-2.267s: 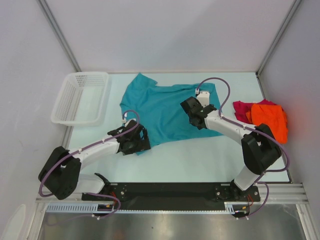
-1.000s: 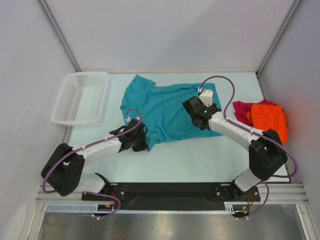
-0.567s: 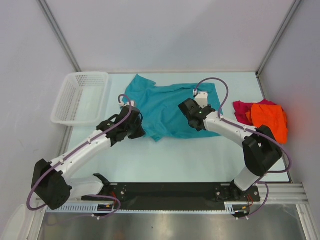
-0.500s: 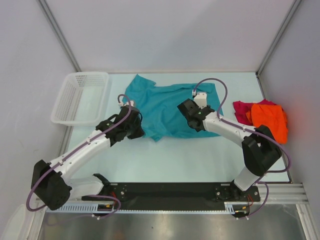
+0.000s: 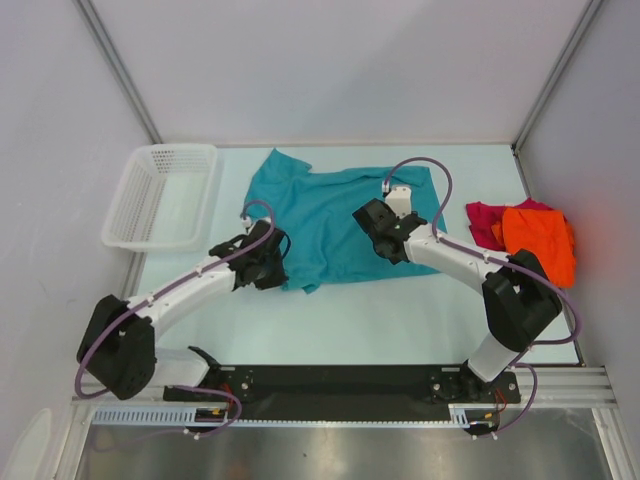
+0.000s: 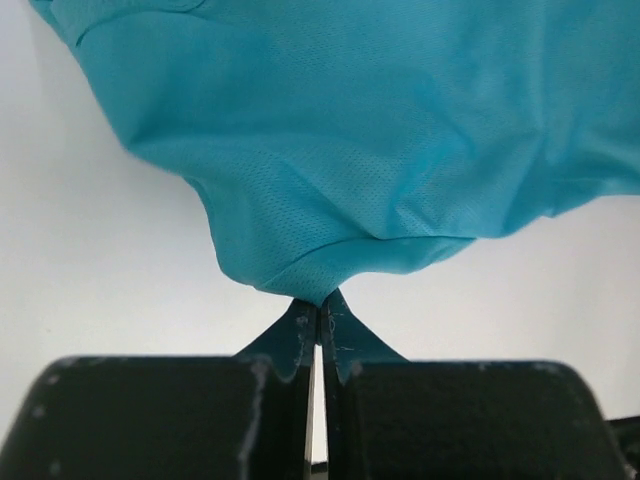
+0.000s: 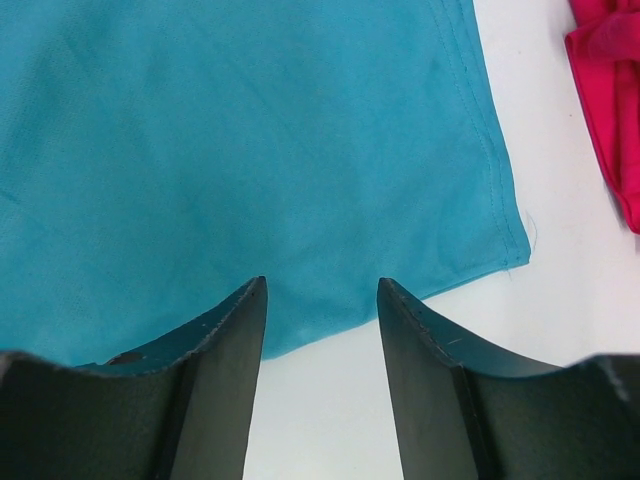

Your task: Fold and stack the t-shirts

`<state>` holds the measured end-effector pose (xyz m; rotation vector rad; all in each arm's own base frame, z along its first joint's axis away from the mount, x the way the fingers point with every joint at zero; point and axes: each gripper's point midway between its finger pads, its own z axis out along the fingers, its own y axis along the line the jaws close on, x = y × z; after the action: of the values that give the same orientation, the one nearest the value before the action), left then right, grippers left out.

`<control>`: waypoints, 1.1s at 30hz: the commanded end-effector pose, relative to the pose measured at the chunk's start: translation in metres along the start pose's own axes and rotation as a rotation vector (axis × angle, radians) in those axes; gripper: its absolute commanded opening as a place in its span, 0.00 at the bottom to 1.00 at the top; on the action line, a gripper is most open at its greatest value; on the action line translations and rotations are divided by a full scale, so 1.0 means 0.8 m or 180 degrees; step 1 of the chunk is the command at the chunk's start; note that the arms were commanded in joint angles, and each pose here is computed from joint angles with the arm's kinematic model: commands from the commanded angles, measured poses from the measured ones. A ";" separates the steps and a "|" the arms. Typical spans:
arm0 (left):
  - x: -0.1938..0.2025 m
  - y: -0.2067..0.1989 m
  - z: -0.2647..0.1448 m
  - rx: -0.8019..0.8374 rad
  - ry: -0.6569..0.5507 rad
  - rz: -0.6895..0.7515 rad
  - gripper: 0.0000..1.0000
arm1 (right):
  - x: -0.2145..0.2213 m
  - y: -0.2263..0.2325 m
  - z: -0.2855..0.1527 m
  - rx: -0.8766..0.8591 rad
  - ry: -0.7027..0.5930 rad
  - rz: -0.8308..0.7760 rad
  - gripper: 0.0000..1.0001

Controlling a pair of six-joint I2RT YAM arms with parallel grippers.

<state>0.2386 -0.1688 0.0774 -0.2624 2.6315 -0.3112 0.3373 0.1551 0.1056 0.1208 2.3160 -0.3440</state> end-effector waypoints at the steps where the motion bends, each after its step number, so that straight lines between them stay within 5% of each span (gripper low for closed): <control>1: -0.023 -0.020 0.025 0.0076 -0.0116 0.0050 0.00 | -0.023 0.012 -0.013 -0.0086 -0.0131 0.0118 0.53; 12: -0.132 -0.094 0.045 0.0082 -0.0330 0.0232 0.00 | -0.017 0.002 -0.044 -0.0054 -0.0207 0.0032 0.53; 21: -0.167 -0.064 0.035 -0.0046 -0.0434 0.0055 0.00 | -0.012 0.011 -0.036 -0.0095 -0.0176 0.0027 0.53; 23: -0.163 -0.055 0.042 -0.0082 -0.0371 0.0051 0.12 | -0.011 0.018 -0.036 -0.0136 -0.0160 0.0009 0.52; 24: -0.158 -0.052 0.046 -0.0098 -0.0333 0.0065 0.29 | -0.012 0.020 -0.036 -0.0141 -0.0165 0.0020 0.52; 25: -0.157 -0.051 0.048 -0.0105 -0.0320 0.0068 0.60 | -0.012 0.022 -0.037 -0.0150 -0.0161 0.0005 0.52; 28: -0.146 -0.046 0.055 -0.0127 -0.0245 0.0080 0.97 | -0.011 0.027 -0.038 -0.0183 -0.0159 -0.0021 0.52; 33: -0.137 -0.041 0.055 -0.0109 -0.0208 0.0083 0.99 | -0.008 0.029 -0.036 -0.0181 -0.0138 -0.0049 0.50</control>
<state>0.3630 -0.1806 0.0960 -0.2639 2.5752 -0.2226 0.3179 0.1749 0.1151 0.0452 2.3119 -0.3181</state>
